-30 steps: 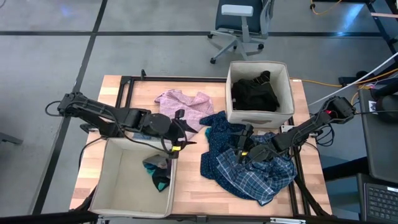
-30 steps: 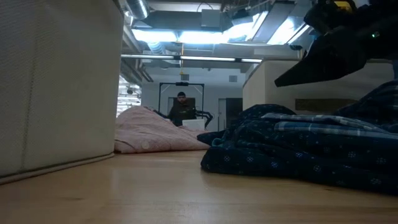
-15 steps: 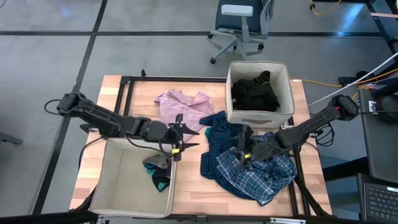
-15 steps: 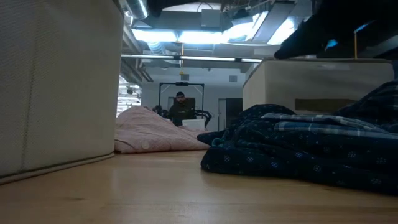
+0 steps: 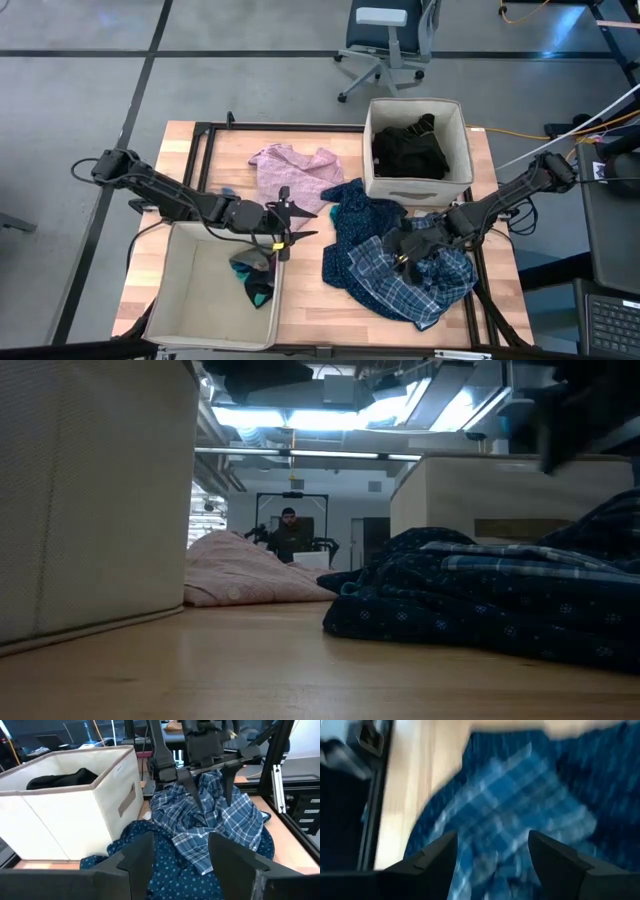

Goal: Sort clothes
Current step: Put the blue checkered shirt into the bottom white laundry organizer

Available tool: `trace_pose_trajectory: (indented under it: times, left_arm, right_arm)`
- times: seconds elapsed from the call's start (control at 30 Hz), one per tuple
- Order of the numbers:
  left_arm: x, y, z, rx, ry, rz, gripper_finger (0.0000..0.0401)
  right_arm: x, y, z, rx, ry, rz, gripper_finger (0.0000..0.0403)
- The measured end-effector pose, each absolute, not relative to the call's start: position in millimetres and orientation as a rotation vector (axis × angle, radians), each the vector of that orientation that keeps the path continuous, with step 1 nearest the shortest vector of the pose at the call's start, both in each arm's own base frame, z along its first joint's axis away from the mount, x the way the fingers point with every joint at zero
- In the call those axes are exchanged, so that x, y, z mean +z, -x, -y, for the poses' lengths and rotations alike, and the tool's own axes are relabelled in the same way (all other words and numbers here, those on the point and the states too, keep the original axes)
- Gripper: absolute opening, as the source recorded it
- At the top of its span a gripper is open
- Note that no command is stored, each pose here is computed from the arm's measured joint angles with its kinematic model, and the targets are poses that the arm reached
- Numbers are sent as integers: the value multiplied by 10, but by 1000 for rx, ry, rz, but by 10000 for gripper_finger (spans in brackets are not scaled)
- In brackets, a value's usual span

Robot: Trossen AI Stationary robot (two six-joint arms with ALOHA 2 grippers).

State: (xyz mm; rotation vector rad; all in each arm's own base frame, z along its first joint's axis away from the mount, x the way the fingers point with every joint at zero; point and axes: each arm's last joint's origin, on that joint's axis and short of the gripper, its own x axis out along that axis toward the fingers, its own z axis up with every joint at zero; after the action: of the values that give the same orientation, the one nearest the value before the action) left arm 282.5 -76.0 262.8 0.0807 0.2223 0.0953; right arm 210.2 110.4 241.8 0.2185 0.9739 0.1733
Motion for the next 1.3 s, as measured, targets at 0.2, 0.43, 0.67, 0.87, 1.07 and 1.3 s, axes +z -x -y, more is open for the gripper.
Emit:
trace_pose_trajectory:
  times: [0.2, 0.43, 0.67, 0.87, 1.07, 1.3]
  left_arm:
    - [2620, -2823, 758, 96, -82, -227, 180]
    - [2616, -2828, 735, 103, -89, -231, 180]
    - [2615, -2829, 733, 105, -84, -232, 180]
    - [2615, -2829, 733, 106, -78, -232, 180]
    - [2611, -2828, 733, 107, -66, -236, 180]
    - [2611, -2828, 733, 107, -66, -236, 180]
  right_arm:
    - [2340, -1887, -1121, 96, -299, -1206, 243]
    - [2661, -1704, -1133, -49, -347, -1353, 243]
    - [2628, -1667, -1228, -76, -250, -1277, 243]
    - [2366, -1625, -1273, -103, -187, -1249, 243]
    - [2129, -1652, -1302, -42, -251, -1212, 243]
    - [1920, -1650, -1289, -17, -234, -1154, 243]
